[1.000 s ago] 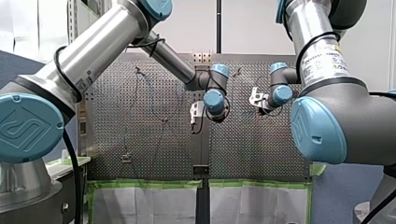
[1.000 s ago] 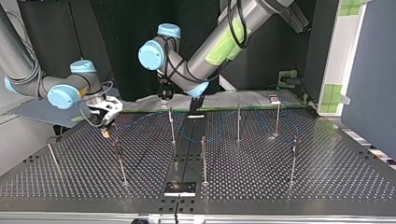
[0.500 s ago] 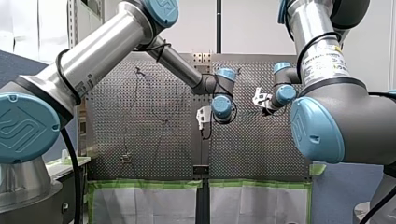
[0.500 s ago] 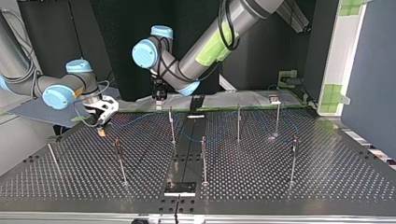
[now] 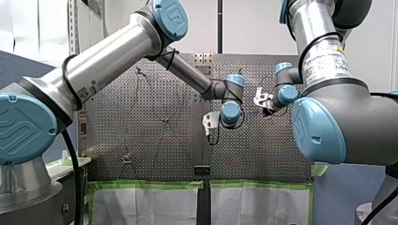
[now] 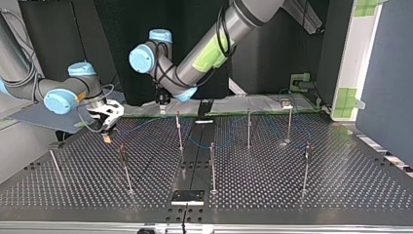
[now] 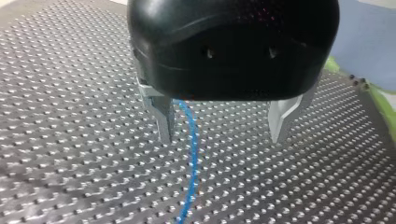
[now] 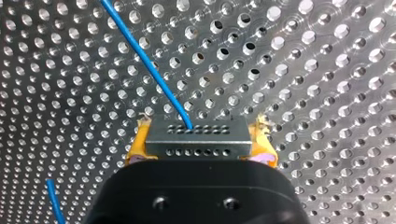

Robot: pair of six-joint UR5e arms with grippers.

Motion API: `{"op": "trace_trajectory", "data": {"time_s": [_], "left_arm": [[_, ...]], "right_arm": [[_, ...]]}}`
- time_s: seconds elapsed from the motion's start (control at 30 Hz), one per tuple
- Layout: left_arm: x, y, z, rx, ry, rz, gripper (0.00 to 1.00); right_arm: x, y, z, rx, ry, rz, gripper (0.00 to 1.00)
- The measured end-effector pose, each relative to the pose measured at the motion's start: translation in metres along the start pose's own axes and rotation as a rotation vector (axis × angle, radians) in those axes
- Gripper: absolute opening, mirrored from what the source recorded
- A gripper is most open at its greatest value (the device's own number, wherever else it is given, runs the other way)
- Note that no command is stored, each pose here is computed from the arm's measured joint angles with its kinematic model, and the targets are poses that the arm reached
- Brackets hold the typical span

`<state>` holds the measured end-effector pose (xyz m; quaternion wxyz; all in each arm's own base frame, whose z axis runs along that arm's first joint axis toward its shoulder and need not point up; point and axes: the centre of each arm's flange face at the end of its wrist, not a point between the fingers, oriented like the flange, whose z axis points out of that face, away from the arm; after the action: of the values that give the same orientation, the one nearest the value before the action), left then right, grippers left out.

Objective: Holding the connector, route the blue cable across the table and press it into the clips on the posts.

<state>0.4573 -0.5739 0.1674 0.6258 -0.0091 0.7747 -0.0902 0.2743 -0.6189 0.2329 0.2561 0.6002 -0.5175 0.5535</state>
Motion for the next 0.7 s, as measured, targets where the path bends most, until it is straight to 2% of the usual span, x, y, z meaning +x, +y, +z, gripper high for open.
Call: {"op": "trace_trajectory", "data": {"time_s": [0.17,0.33,0.7], "left_arm": [[0.016,-0.002,0.008,-0.034,0.022,0.023,1.0],[0.026,-0.001,0.021,-0.063,0.018,0.025,1.0],[-0.002,-0.029,0.027,-0.043,-0.057,-0.037,1.0]], "right_arm": [[0.0,0.0,0.0,0.002,-0.001,0.0,0.0],[0.0,-0.002,0.0,0.017,-0.004,-0.001,0.0],[-0.001,-0.002,0.0,0.023,-0.005,-0.001,0.0]]}}
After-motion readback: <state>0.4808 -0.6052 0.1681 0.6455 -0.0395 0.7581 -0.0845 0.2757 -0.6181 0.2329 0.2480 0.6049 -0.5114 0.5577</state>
